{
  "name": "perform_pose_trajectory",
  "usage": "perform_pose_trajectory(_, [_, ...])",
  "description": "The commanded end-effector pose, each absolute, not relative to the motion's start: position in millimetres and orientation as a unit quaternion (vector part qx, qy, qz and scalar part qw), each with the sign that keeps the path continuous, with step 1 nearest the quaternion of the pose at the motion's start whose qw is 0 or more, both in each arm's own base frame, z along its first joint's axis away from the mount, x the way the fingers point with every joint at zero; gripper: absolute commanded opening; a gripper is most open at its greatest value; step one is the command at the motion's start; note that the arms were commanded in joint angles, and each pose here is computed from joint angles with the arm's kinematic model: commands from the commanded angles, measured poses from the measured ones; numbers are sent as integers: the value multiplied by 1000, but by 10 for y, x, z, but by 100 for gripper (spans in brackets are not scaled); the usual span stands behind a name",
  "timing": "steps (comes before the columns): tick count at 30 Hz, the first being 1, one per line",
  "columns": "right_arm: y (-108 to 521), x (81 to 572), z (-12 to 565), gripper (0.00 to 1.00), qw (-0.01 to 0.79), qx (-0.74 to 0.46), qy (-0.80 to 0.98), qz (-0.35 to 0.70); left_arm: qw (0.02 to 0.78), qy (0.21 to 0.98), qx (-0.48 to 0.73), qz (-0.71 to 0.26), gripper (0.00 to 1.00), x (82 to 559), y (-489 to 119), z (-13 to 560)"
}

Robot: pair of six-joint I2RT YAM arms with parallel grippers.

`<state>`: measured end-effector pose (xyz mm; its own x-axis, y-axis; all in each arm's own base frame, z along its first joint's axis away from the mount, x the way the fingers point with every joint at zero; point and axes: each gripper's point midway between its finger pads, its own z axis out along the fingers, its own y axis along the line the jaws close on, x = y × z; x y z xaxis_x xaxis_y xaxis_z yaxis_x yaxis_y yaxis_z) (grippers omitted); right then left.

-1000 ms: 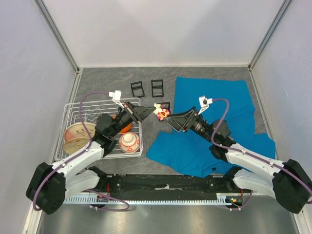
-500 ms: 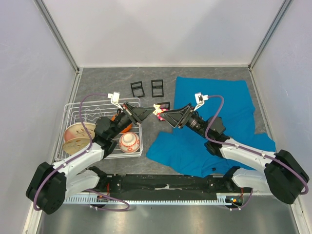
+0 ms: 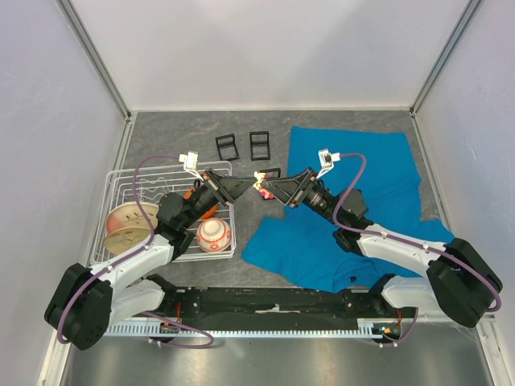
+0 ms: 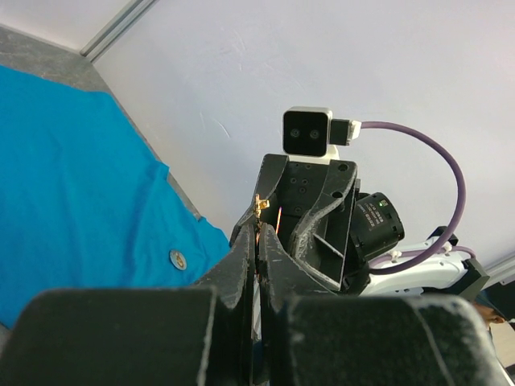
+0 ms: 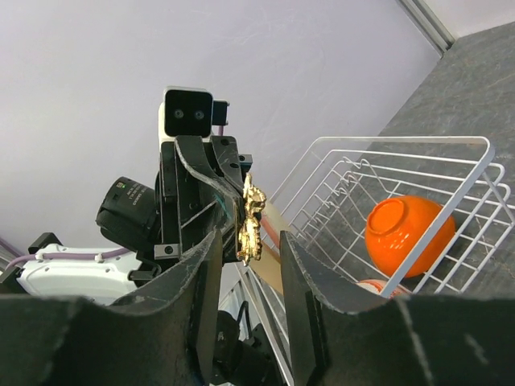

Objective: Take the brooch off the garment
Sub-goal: Close the brooch.

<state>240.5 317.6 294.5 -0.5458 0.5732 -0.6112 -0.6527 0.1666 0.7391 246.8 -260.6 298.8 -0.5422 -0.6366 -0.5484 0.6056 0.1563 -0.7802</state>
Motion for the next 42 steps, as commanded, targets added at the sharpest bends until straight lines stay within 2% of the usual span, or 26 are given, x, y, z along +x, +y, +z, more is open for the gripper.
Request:
perform_pose_trajectory(1, [3213, 2376, 3290, 39, 491, -46, 552, 672, 485, 567, 1, -665, 2, 2400, -2613, 3122])
perform_pose_trajectory(15, [3257, 2378, 3267, 33, 482, -41, 550, 681, 487, 568, 8, -663, 2, 2383, -2616, 3099])
perform_pose_trajectory(21, [3286, 2362, 3212, 22, 474, -37, 554, 683, 488, 566, 11, -664, 2, 2377, -2620, 3117])
perform_pose_trajectory(38, [3099, 2393, 3102, 6, 465, 41, 544, 697, 513, 557, 28, -652, 2, 2309, -2573, 3161])
perform_pose_trajectory(40, [3062, 2361, 3148, 16, 471, 40, 533, 702, 514, 558, 25, -651, 2, 2321, -2570, 3160])
perform_pose_trajectory(42, [3073, 2325, 3135, 34, 467, 30, 537, 702, 512, 561, 22, -650, 2, 2331, -2574, 3156])
